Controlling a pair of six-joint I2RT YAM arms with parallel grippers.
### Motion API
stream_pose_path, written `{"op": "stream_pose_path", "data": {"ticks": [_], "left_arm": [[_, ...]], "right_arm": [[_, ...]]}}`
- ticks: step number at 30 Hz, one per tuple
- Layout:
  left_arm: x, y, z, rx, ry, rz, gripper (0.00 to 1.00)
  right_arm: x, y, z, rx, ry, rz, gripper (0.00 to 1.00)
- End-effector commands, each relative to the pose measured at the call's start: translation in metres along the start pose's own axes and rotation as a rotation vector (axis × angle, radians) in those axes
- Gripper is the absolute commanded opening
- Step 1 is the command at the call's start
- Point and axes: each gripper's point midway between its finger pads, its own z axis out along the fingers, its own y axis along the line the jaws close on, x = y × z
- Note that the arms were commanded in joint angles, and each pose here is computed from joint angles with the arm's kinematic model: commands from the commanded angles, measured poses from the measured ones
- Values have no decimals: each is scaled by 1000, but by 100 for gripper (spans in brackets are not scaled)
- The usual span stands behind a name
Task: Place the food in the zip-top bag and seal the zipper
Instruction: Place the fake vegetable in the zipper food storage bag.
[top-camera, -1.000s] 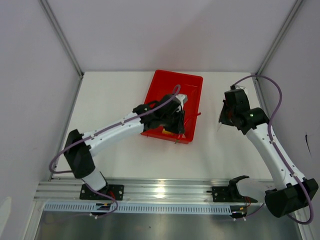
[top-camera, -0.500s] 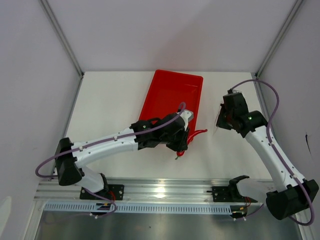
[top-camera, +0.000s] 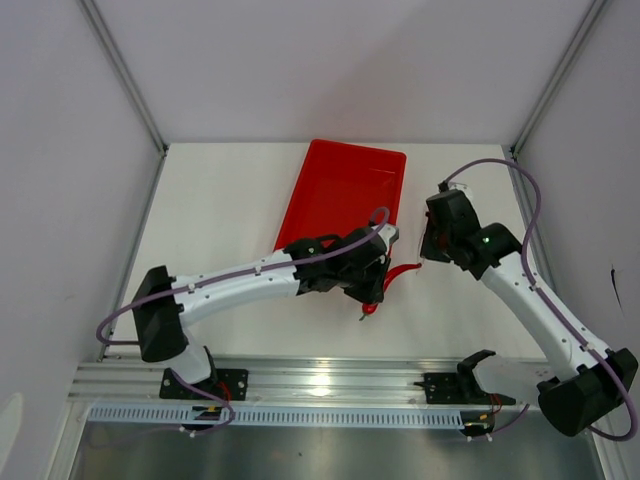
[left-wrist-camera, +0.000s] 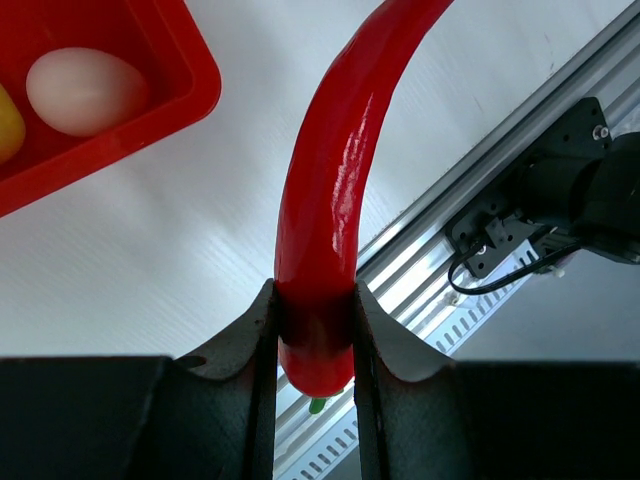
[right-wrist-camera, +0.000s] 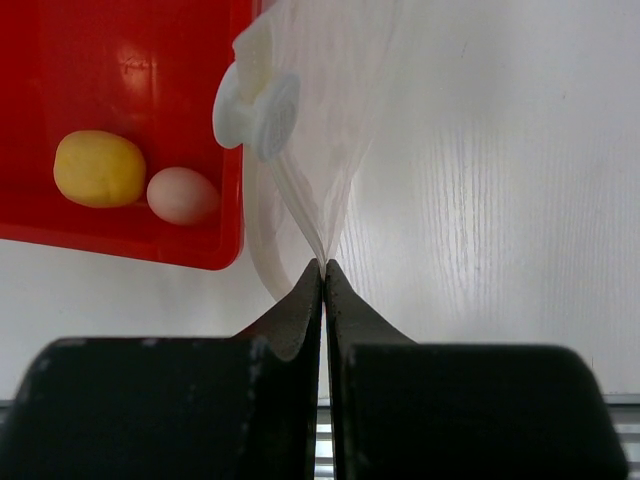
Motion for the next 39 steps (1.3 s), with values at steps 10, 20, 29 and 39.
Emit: {"op": "stream_pose_path", "data": {"ticks": [10, 20, 29, 39], "left_arm": [[-20, -7, 5, -23, -7, -30, 1], [-22, 3, 3, -40, -23, -43, 1], [-28, 5, -5, -22, -56, -48, 0], [-28, 1, -18, 6, -69, -44, 1]], "right_arm": [[-7, 12, -7, 6, -65, 3, 0], [-4, 11, -8, 23, -69, -9, 0], [-1, 11, -6, 30, -65, -19, 0], [-4, 11, -2, 42, -78, -17, 0]]}}
